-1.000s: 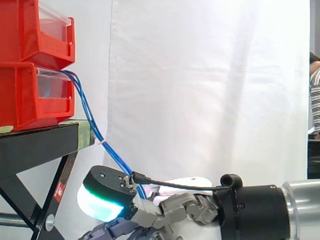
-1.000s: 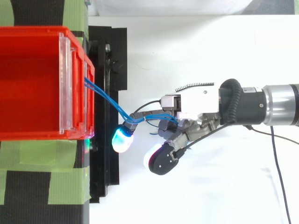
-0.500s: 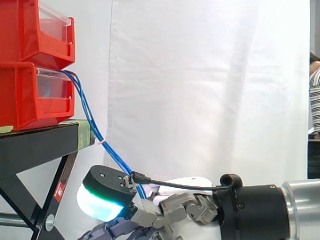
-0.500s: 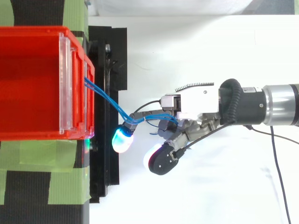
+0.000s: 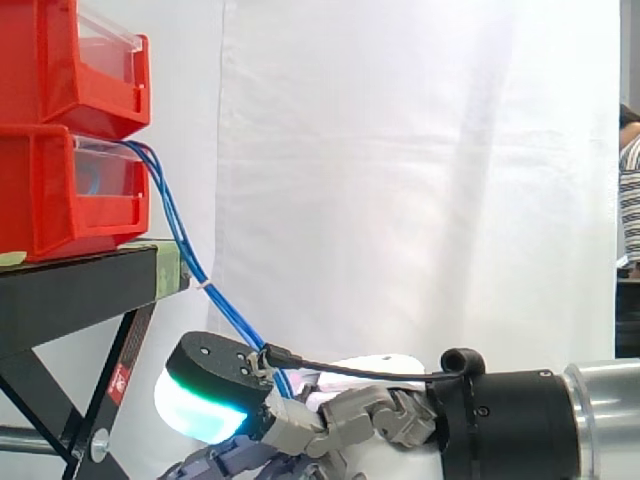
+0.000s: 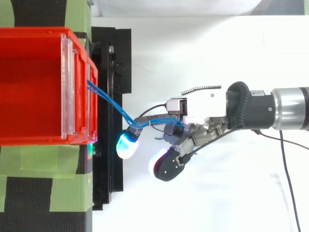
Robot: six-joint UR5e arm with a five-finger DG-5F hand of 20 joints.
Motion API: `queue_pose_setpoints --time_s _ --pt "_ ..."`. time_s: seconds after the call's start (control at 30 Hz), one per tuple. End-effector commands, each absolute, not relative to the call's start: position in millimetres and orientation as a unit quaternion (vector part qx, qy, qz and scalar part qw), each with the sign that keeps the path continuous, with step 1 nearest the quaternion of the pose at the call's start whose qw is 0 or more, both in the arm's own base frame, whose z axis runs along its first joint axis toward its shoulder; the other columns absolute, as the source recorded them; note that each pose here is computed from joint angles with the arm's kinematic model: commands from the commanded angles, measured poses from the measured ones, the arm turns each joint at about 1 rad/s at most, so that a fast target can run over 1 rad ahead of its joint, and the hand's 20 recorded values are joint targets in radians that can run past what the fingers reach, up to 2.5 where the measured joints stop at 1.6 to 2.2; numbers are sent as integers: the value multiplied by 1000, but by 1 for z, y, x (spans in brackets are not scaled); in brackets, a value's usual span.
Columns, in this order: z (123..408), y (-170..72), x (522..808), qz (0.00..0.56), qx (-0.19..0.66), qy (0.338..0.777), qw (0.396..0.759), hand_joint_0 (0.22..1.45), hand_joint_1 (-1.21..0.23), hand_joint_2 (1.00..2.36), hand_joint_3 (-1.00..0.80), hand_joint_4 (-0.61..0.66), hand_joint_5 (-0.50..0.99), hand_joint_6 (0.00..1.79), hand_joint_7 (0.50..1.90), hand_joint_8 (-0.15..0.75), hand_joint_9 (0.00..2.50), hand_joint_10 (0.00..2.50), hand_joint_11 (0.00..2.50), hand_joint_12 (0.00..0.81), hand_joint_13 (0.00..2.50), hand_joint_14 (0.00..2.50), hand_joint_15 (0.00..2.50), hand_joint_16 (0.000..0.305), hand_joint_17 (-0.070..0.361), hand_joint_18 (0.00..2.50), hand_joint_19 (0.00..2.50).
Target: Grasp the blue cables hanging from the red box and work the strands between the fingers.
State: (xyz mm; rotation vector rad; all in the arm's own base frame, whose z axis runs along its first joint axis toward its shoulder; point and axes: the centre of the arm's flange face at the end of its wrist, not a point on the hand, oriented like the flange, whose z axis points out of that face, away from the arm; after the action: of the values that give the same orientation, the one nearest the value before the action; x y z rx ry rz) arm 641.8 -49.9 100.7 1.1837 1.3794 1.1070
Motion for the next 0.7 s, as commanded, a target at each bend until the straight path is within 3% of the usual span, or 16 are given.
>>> queue_pose_setpoints --time_s 0.0,0.67 --pt "101 -50 642 455 486 566 486 742 -511 1000 -1000 385 98 12 925 484 1313 2500 2500 598 1749 2500 1544 230 172 2462 839" --pt "101 -50 642 455 486 567 485 743 -509 1000 -1000 386 100 12 928 481 1311 2500 2500 598 1750 2500 1545 228 171 2460 843"
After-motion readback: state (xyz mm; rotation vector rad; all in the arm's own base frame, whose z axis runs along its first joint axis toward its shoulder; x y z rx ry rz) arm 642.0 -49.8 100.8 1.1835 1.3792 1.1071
